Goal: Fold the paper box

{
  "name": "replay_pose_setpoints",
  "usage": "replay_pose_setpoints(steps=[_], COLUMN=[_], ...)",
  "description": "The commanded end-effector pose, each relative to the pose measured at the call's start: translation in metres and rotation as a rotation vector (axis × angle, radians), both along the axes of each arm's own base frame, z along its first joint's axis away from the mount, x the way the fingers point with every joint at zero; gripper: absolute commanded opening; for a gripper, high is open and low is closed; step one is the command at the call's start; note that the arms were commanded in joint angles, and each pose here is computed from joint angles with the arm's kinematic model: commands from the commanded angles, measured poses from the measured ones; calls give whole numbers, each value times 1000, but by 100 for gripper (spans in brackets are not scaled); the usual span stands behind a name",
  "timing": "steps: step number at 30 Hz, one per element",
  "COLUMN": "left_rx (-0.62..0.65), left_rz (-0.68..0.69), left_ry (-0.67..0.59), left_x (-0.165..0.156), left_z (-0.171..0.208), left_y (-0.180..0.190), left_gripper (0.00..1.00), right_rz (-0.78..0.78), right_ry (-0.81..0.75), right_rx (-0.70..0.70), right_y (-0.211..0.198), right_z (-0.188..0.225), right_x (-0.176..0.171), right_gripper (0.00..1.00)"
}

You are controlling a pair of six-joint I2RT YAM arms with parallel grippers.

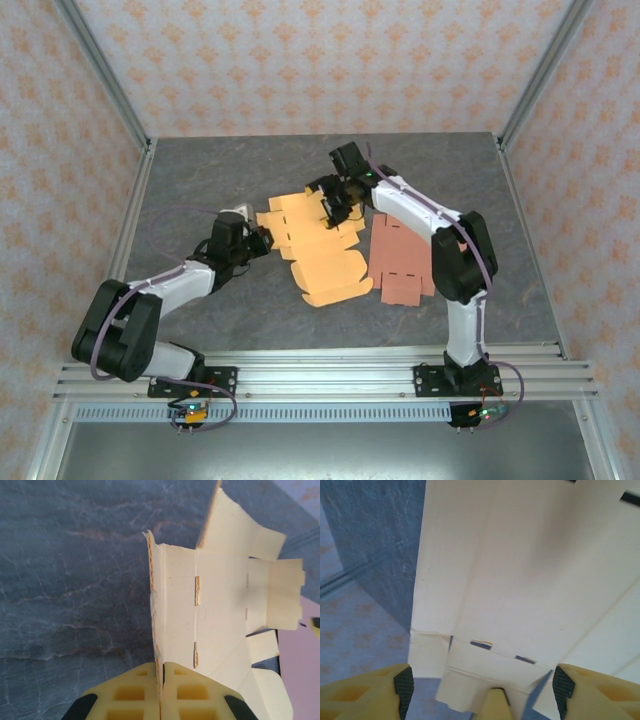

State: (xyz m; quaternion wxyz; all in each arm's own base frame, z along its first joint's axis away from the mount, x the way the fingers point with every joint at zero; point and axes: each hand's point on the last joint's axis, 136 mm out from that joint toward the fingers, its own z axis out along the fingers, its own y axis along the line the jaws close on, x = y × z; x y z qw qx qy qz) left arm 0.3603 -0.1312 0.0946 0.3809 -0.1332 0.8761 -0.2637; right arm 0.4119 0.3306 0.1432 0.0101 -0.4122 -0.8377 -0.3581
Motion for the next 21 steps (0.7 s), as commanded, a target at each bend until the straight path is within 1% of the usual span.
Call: replay_pose_setpoints(steps=[1, 3, 8, 10, 13, 16, 19, 20, 21], left_rx=[22, 12, 106, 158, 170, 190, 223, 226, 223], left_rz=[16, 17, -29, -41, -25, -6, 49, 64, 76], left_ry=[-172, -210, -308, -320, -324, -331, -298, -288, -279], left_x=[16, 16, 8, 6, 5, 2, 3, 3, 4], left_z=[34, 40, 56, 56, 56, 55, 49, 48, 47], left_y=[3, 2, -1, -1, 3, 7, 18, 20, 21], left_gripper=[0, 0, 0, 0, 0, 0, 1, 2, 6], right_rz=[-79, -87, -88, -80, -81, -72, -55, -56, -57], right_ry=[53, 57, 77, 78, 71, 41, 10, -13, -33], right_rx=[140, 136, 111, 92, 79, 71, 62, 46, 27], right_y=[20, 23, 30, 31, 31, 30, 25, 22, 18], right_z=[21, 24, 18, 15, 14, 11, 15, 19, 21], right_x=[19, 26, 40, 45, 51, 61, 67, 68, 69], right_gripper=[75, 75, 76, 75, 73, 62, 37, 26, 19])
